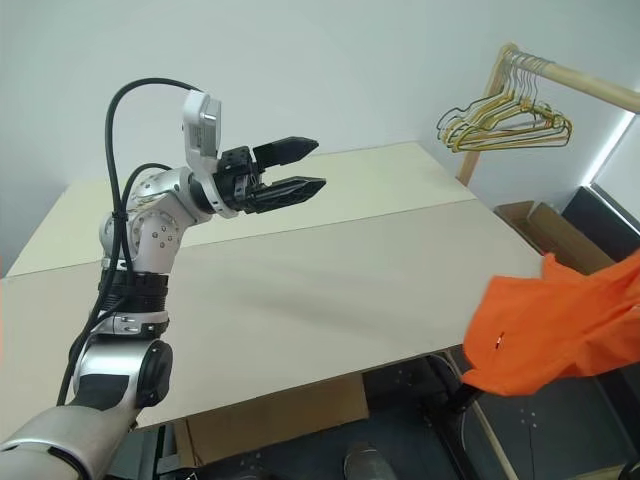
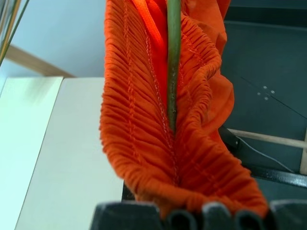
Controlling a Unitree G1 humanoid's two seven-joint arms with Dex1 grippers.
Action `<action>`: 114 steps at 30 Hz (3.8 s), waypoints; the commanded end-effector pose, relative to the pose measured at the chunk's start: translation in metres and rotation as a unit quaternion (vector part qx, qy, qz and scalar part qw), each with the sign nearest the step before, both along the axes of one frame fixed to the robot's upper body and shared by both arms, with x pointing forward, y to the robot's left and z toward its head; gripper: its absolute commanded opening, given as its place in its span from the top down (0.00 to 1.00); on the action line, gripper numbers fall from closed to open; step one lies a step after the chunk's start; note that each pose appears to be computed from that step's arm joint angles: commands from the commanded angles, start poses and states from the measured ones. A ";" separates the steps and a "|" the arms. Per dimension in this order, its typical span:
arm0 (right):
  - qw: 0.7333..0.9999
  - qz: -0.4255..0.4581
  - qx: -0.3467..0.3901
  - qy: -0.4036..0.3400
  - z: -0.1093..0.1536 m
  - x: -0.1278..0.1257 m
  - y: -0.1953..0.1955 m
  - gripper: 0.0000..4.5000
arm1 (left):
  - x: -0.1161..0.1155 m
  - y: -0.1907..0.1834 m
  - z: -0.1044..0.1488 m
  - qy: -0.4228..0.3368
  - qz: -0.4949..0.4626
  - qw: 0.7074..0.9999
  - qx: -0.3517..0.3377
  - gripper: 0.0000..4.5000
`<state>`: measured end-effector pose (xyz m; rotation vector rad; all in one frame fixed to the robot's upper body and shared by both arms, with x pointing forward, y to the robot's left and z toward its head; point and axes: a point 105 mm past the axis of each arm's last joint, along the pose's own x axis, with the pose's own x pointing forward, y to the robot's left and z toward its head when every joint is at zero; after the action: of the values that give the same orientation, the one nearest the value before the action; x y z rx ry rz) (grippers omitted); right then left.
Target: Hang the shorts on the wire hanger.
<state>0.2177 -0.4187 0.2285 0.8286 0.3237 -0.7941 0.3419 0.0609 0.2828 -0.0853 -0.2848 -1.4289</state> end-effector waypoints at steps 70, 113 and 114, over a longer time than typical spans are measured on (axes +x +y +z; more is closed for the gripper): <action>0.859 -0.221 -0.426 0.175 0.074 -0.048 -0.026 0.01 | -0.014 -0.002 0.015 -0.018 -0.033 0.999 -0.003 0.00; 0.512 0.644 -0.519 -0.232 -0.019 0.081 0.256 0.01 | -0.023 0.073 -0.083 -0.035 0.175 0.961 0.211 0.00; 0.513 0.643 -0.520 -0.231 -0.020 0.081 0.256 0.01 | -0.024 0.073 -0.082 -0.034 0.175 0.961 0.210 0.00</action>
<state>0.3015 -0.1625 0.1927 -0.4739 -0.0576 0.7400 0.3202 0.1337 0.1878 0.3365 0.0022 -1.1222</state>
